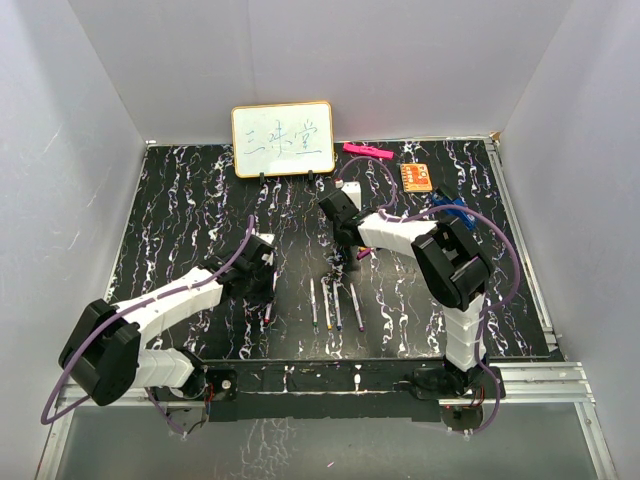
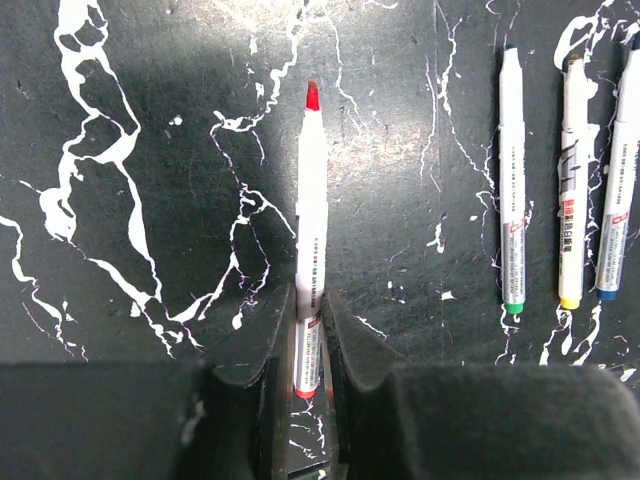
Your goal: Insert the pens into the pen caps
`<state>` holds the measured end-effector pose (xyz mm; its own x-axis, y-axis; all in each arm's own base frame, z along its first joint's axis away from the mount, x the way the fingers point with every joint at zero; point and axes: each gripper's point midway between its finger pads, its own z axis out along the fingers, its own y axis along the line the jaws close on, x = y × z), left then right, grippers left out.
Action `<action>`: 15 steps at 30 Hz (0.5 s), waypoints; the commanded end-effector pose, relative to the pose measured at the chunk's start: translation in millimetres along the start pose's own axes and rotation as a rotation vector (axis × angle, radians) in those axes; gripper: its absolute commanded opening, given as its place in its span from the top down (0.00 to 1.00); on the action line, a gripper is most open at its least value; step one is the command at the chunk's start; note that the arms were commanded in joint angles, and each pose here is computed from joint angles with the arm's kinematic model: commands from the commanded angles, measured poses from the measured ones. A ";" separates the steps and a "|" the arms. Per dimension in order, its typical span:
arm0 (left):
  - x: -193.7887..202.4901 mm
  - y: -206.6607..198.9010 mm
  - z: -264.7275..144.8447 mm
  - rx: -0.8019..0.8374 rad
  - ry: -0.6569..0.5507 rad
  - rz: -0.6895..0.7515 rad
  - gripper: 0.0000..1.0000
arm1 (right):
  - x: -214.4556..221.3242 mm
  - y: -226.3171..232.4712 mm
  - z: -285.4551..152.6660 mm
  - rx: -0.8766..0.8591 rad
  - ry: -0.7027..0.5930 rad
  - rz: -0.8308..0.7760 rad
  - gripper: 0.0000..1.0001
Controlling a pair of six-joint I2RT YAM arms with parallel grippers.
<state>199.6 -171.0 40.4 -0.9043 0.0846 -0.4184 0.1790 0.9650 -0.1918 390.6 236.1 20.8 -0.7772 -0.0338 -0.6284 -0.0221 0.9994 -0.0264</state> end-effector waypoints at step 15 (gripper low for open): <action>-42.7 -45.7 -29.1 0.245 -0.187 0.061 1.00 | -68.7 34.6 -91.0 -0.317 -0.210 -0.004 1.00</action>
<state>206.6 -189.2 59.0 -0.8694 0.0976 -0.4845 0.2549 0.9284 -0.2703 378.9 247.5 45.9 -0.7788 -0.0813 -0.6220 -0.1298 0.9910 0.0330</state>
